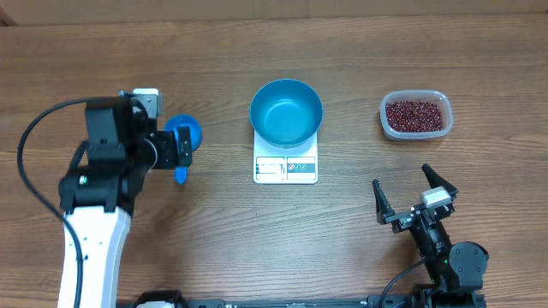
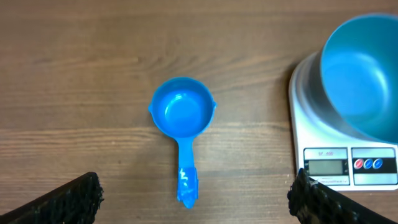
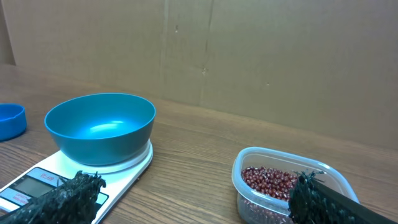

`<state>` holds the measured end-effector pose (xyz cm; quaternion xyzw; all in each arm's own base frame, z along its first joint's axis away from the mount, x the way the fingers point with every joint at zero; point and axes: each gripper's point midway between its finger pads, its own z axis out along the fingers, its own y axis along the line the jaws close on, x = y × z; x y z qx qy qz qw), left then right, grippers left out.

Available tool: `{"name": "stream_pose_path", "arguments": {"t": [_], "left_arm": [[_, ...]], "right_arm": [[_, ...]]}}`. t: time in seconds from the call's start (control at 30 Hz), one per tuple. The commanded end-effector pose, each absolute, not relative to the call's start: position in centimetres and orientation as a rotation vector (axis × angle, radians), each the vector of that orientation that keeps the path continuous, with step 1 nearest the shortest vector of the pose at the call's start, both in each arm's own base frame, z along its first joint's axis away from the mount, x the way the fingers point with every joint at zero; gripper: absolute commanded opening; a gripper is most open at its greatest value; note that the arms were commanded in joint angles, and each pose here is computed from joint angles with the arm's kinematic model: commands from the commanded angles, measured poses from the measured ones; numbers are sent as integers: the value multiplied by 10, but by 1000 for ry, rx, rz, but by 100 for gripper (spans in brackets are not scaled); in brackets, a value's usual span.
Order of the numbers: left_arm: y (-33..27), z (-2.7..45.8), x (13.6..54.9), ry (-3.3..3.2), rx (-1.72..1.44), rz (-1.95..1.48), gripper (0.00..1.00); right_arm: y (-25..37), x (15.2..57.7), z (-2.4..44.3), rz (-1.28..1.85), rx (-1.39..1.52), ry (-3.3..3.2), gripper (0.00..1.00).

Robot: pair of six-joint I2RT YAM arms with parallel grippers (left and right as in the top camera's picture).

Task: Scoop item into bowl and weigh 150g on scale
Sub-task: 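Move the left gripper over the blue scoop's handle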

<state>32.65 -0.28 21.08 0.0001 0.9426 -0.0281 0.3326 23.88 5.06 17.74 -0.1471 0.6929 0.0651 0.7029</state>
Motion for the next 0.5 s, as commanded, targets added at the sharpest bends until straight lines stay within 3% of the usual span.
{"name": "stream_pose_path", "arguments": {"t": [0.0, 0.47], "left_arm": [[-3, 208, 333, 2483, 22, -75, 99], [-3, 198, 341, 2504, 20, -77, 100]], "right_arm": [[51, 239, 176, 145, -323, 1538, 100], [51, 239, 176, 145, -323, 1538, 100]]}}
